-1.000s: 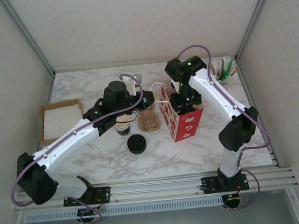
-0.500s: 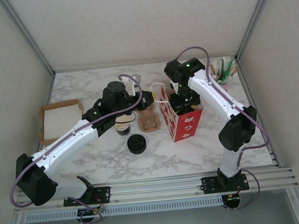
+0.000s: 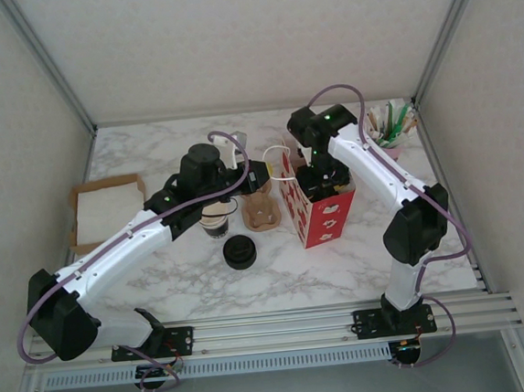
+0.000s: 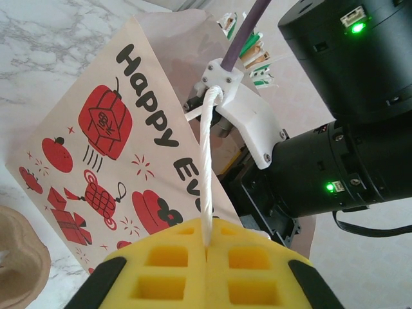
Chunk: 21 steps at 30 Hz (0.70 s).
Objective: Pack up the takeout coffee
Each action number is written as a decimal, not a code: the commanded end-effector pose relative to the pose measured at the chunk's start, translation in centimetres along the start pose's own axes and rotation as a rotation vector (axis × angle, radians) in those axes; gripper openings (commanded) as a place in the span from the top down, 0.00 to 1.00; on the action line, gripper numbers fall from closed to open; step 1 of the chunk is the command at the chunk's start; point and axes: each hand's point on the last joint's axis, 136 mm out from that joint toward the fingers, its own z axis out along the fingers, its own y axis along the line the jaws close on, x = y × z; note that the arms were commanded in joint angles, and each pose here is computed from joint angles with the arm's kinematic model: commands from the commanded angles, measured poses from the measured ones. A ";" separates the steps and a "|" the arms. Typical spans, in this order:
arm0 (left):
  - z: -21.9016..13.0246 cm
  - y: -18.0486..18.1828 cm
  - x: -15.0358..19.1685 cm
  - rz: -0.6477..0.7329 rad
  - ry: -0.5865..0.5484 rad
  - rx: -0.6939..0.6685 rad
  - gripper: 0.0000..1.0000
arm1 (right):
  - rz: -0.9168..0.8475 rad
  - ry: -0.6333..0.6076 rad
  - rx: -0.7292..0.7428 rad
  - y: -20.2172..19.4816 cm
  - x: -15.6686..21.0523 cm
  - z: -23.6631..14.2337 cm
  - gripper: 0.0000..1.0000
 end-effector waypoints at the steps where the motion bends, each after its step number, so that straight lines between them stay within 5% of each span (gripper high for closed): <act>1: -0.7 -0.6 -0.6 0.001 -0.021 0.024 1.00 | 0.010 0.008 -0.007 -0.2 0.2 0.3 0.34; 21: -0.4 -0.3 -0.5 -0.003 -0.017 0.019 1.00 | 0.016 0.001 -0.019 -0.2 0.1 0.6 0.34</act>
